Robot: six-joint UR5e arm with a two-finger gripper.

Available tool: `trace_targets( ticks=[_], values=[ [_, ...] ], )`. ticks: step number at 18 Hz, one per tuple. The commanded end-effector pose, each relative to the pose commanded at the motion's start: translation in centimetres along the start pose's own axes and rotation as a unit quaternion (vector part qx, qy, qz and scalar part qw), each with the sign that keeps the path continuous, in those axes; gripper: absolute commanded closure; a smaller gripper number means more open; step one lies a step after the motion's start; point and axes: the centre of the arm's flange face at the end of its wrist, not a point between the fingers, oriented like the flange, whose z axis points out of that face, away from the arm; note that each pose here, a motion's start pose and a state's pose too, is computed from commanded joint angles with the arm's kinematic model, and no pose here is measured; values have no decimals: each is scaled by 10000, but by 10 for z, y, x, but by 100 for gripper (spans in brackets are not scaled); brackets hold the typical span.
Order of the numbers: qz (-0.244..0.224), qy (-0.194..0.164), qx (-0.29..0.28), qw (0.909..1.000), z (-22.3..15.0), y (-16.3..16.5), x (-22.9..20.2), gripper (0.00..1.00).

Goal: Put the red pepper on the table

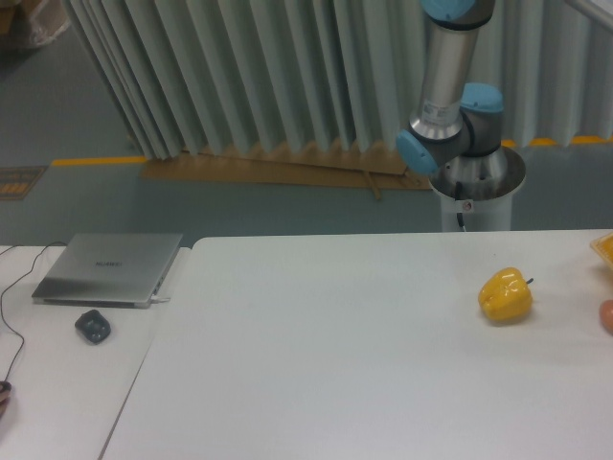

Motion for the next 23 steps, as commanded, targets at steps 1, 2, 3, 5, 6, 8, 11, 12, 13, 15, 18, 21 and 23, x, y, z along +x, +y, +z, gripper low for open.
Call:
trace_targets(
  ticks=[1,2,3,5,6,8,11,12,13,15,18,21,23],
  values=[
    [-15,-3,10,10000,1,-2,-1,0],
    [-11,19,48,10000,4,-4,-2,0],
    [1,46,93,9999,10,-5,-3,0],
    [21,19,197,9998,18,-6,-6,0],
    [25,15,280,9996,25,-8,-7,0],
    [12,24,311,9995,29,-8,-6,0],
    [32,62,378,9993,38,-7,-7,0],
    [32,62,379,9993,38,-6,-6,0],
    [26,72,383,9992,40,-4,-4,0],
    [1,61,365,9993,38,-1,-3,0],
    [-13,75,376,9993,40,2,-2,0],
    [-18,90,402,9991,45,4,-4,0],
    [-24,102,422,9991,48,4,-5,0]
  ],
)
